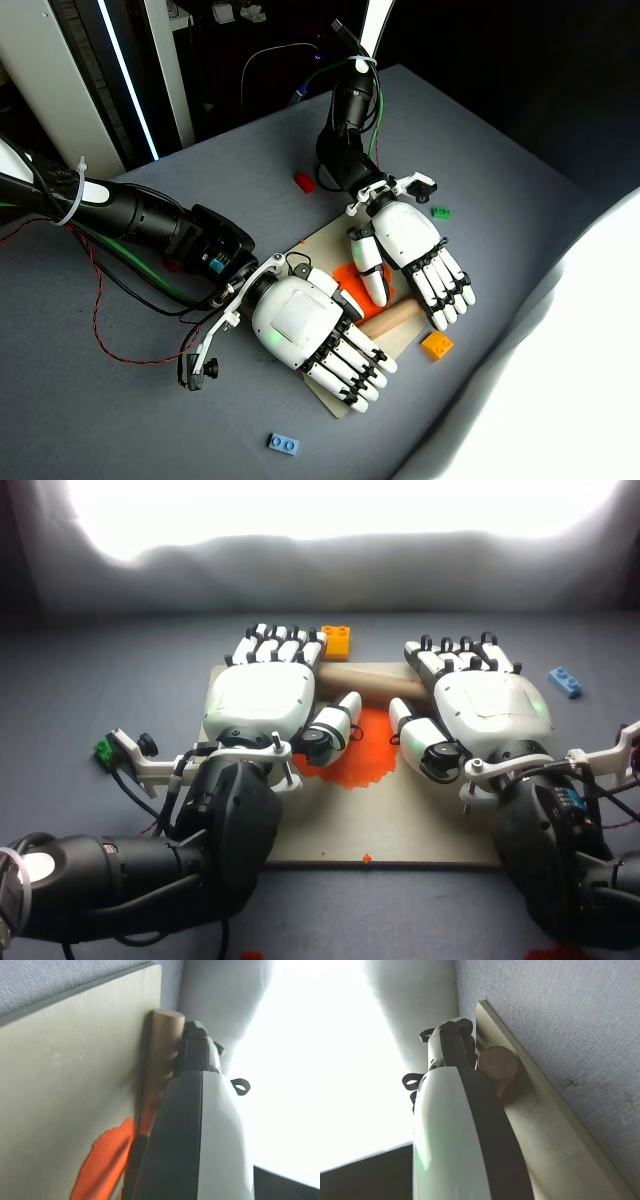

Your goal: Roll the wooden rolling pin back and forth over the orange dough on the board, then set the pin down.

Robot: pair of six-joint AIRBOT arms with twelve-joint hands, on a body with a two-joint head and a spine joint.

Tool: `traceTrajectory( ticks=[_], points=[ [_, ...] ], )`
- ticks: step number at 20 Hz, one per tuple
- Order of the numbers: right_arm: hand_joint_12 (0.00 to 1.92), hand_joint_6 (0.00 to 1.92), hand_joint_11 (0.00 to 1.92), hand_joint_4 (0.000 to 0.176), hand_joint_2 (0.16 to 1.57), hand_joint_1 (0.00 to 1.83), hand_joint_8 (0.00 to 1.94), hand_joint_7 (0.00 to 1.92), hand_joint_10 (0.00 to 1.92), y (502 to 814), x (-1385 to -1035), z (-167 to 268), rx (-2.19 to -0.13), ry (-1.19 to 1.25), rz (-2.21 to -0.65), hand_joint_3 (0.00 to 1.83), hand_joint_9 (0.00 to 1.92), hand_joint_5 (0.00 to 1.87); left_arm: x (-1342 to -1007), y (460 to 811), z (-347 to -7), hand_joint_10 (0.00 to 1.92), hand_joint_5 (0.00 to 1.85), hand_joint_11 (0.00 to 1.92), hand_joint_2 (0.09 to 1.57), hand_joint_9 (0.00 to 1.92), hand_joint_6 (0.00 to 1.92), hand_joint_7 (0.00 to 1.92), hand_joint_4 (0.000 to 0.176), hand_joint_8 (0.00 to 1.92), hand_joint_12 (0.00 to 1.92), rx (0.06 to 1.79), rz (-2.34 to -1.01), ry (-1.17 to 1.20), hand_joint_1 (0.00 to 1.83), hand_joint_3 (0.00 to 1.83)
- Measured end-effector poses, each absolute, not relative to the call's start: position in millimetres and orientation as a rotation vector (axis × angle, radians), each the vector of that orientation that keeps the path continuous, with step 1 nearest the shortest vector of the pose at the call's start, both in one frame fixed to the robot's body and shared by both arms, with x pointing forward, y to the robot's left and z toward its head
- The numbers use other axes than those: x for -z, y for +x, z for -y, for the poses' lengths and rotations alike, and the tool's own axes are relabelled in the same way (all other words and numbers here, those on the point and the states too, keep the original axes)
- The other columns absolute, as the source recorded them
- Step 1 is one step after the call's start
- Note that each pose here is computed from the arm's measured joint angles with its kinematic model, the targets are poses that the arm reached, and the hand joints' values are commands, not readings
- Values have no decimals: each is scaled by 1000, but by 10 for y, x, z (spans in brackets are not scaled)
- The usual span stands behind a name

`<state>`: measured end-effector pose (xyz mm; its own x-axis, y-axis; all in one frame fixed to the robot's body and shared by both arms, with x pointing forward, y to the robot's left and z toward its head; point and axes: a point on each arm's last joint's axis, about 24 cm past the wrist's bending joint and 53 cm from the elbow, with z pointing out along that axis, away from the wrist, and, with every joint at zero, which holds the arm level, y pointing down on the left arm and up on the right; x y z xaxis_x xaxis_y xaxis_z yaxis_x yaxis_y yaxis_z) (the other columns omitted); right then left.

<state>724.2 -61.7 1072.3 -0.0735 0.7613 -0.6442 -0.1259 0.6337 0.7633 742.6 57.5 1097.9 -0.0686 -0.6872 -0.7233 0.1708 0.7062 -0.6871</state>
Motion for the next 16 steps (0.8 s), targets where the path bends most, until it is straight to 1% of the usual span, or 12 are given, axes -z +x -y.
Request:
traceTrajectory(
  ticks=[1, 4, 8, 12, 15, 16],
  points=[
    [603, 3, 0, 0, 1571, 0, 2, 324, 2, 7242, -10729, 623, -798, 566, -1468, 97, 282, 273, -10975, 7426, -570, 2, 173, 0, 1500, 107, 0, 176, 0, 0, 97, 744, -1484, -445, 0, 0],
    [543, 0, 0, 0, 1571, 0, 0, 286, 0, 7228, -10726, 620, -799, 573, -1468, 84, 240, 239, -10976, 7408, -567, 2, 151, 0, 1495, 98, 3, 170, 0, 4, 19, 744, -1495, -434, 0, 0],
    [505, 0, 0, 0, 1571, 0, 0, 270, 1, 7199, -10736, 609, -801, 572, -1463, 72, 224, 223, -10973, 7399, -566, 0, 147, 0, 1496, 94, 1, 169, 0, 1, 0, 747, -1510, -419, 0, 0],
    [591, 4, 0, 0, 1571, 0, 3, 284, 7, 7149, -10707, 614, -792, 569, -1463, 94, 252, 233, -10969, 7381, -588, 2, 157, 0, 1490, 93, 4, 173, 0, 3, 0, 746, -1516, -411, 0, 0],
    [493, 1, 0, 0, 1571, 0, 1, 264, 5, 7114, -10716, 591, -793, 565, -1461, 89, 205, 228, -10960, 7348, -586, 9, 177, 2, 1488, 114, 11, 185, 0, 5, 1, 747, -1521, -399, 0, 0],
    [506, 4, 0, 0, 1571, 0, 0, 262, 5, 7102, -10716, 589, -791, 567, -1461, 88, 204, 238, -10955, 7328, -581, 6, 178, 3, 1488, 109, 10, 185, 0, 5, 1, 750, -1523, -398, 0, 0]
  ],
)
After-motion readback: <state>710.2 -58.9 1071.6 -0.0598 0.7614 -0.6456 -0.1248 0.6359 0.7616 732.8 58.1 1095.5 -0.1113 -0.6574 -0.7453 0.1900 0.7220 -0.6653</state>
